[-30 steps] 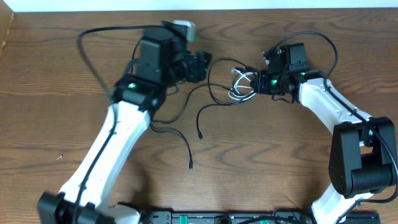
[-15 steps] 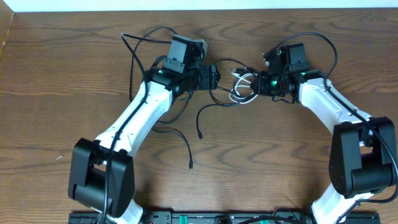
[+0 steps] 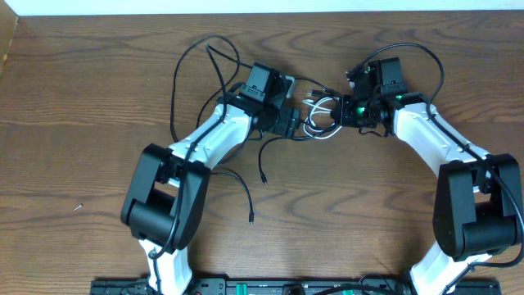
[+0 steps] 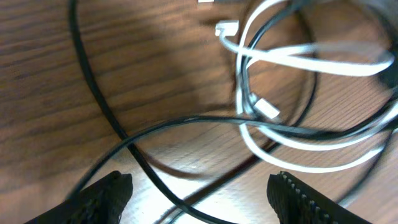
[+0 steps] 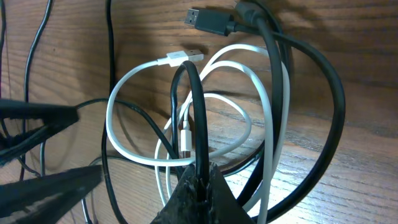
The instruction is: Untangle cables
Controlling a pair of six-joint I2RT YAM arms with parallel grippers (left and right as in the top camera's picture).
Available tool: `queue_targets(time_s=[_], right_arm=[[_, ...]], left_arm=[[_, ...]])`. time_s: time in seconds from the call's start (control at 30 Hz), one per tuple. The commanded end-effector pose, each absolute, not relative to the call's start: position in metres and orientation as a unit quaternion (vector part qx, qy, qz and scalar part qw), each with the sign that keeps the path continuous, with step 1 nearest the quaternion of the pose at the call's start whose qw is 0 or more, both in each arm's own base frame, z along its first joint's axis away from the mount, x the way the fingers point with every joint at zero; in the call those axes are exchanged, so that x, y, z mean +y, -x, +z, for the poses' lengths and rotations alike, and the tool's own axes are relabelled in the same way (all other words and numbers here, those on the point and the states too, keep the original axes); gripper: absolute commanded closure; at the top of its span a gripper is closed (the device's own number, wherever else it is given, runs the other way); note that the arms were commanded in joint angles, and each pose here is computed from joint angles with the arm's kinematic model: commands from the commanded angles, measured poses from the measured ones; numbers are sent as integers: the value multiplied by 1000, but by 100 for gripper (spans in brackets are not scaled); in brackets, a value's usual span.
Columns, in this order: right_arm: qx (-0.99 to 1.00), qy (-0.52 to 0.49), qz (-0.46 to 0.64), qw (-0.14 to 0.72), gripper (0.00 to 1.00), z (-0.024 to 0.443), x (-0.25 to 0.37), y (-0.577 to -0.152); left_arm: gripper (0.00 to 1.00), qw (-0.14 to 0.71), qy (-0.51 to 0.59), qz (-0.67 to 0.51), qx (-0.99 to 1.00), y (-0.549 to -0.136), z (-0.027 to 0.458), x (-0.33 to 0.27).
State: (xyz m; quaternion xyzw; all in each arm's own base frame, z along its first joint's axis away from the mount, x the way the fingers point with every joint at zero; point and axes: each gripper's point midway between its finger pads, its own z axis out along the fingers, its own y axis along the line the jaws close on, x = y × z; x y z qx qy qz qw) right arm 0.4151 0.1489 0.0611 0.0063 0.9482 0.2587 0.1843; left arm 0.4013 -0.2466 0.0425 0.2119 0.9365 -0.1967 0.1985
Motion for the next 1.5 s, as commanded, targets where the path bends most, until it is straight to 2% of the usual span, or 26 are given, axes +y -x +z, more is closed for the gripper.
queue_targets(time_s=[0.0, 0.17, 0.5, 0.9, 1.03, 1.07, 1.17, 1.23, 1.27, 1.37, 1.47], right_arm=[[949, 5, 255, 183, 99, 60, 150, -414], [950, 5, 255, 179, 99, 59, 150, -412], [952, 8, 252, 174, 98, 57, 149, -409], [953, 11, 247, 176, 97, 56, 147, -410], [953, 12, 247, 177, 96, 57, 147, -410], [953, 12, 247, 177, 96, 57, 147, -410], [953, 12, 247, 177, 96, 57, 147, -410], [953, 12, 247, 178, 96, 57, 147, -410], [953, 12, 247, 178, 95, 57, 147, -410], [953, 12, 244, 178, 94, 56, 147, -410], [957, 6, 226, 180, 94, 53, 141, -411]], left_arm=[[24, 215, -304, -178, 911, -406, 33, -248], [25, 233, -332, -170, 898, -416, 22, -252], [24, 257, -347, -35, 901, -440, 15, -214], [27, 177, -341, -33, 923, -415, -2, -181], [37, 142, -330, -71, 931, -398, -6, -180], [43, 134, -330, -76, 931, -394, -7, -180], [74, 123, -328, -75, 933, -390, -9, -178], [89, 125, -322, -75, 936, -391, -7, -178], [92, 128, -316, -76, 937, -392, -5, -178], [93, 146, -288, -81, 943, -402, 11, -182], [92, 185, -266, -89, 942, -418, 47, -188]])
